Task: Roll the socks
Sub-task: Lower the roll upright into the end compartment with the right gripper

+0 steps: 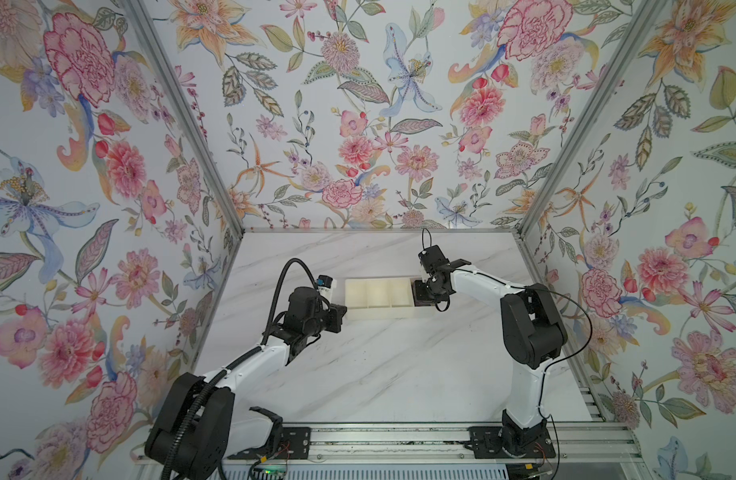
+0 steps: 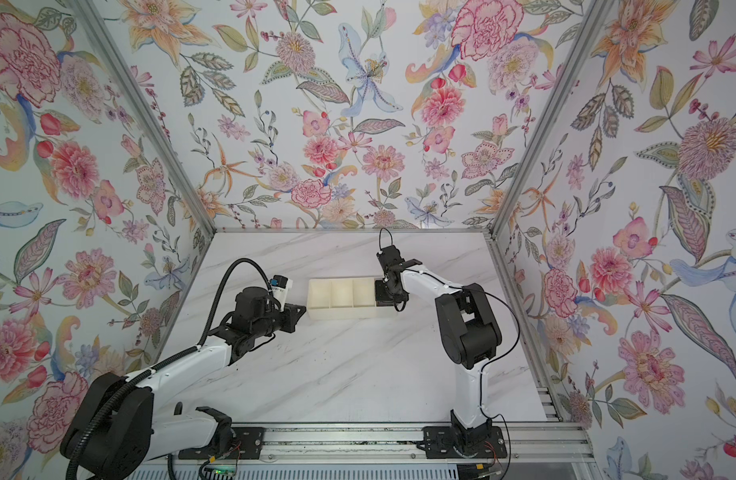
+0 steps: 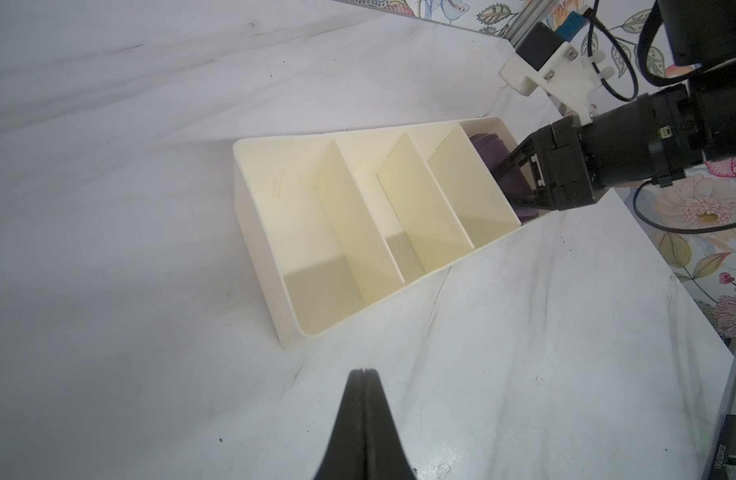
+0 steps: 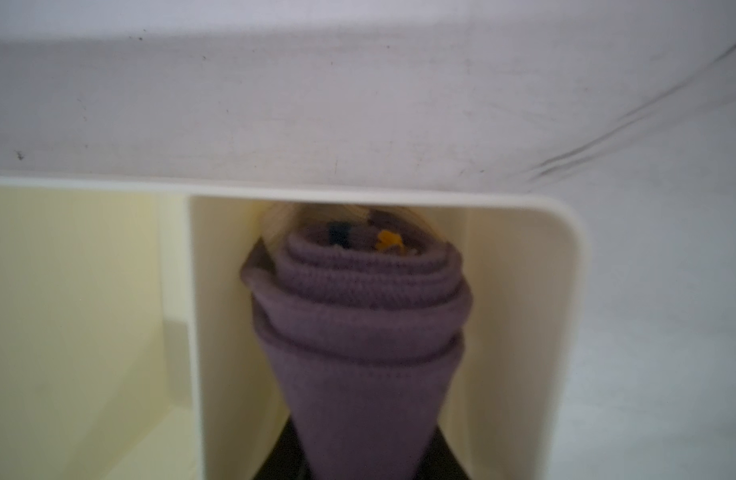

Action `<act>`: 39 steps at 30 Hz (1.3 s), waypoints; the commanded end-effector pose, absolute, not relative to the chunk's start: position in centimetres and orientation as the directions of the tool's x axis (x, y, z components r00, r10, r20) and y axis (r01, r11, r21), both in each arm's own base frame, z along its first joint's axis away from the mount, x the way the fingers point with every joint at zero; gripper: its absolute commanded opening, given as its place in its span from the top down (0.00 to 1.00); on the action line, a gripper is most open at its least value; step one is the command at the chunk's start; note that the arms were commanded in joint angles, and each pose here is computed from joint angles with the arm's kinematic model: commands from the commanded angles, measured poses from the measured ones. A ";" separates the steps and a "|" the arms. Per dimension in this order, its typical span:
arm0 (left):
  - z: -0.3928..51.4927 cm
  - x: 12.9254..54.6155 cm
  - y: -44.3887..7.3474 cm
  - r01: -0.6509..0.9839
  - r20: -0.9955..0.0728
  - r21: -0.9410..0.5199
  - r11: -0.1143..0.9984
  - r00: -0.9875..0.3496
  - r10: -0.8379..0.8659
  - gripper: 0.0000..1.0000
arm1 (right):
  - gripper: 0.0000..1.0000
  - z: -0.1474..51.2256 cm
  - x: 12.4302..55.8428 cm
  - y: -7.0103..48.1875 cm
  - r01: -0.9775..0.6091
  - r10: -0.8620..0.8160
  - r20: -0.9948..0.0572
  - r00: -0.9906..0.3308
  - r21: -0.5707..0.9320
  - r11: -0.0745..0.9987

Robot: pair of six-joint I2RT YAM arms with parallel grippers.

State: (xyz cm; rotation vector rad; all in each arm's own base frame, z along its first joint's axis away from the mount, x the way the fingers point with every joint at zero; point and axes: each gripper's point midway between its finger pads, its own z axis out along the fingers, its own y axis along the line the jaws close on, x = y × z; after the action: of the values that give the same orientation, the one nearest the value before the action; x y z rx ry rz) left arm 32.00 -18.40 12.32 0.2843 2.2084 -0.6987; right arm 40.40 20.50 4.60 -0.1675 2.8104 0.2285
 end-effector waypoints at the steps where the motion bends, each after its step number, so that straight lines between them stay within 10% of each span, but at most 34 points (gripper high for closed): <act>1: 11.8 31.9 -18.1 0.423 -0.746 -0.376 0.824 -0.666 0.001 1.00 | 1.00 3.9 40.1 19.5 -0.156 -0.142 -0.279 -0.950 0.029 0.987; 9: 11.4 31.8 -17.7 0.413 -0.740 -0.357 0.838 -0.672 0.016 1.00 | 0.99 3.1 40.1 19.3 -0.176 -0.187 -0.239 -0.953 -0.068 0.982; 21: 11.3 31.7 -17.5 0.407 -0.738 -0.344 0.846 -0.674 0.025 0.92 | 0.58 4.0 40.2 19.5 -0.186 -0.198 -0.258 -0.946 -0.071 0.980; 39: 11.6 31.5 -17.3 0.409 -0.742 -0.333 0.850 -0.670 0.032 0.91 | 0.43 8.8 41.3 20.9 -0.207 -0.215 -0.404 -0.889 -0.065 0.976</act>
State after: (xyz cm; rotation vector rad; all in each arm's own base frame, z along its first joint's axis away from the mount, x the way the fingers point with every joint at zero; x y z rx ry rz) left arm 31.40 -17.94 11.28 0.3216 2.2513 -0.6543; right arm 41.02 20.53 6.74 -0.2881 2.7606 -0.0318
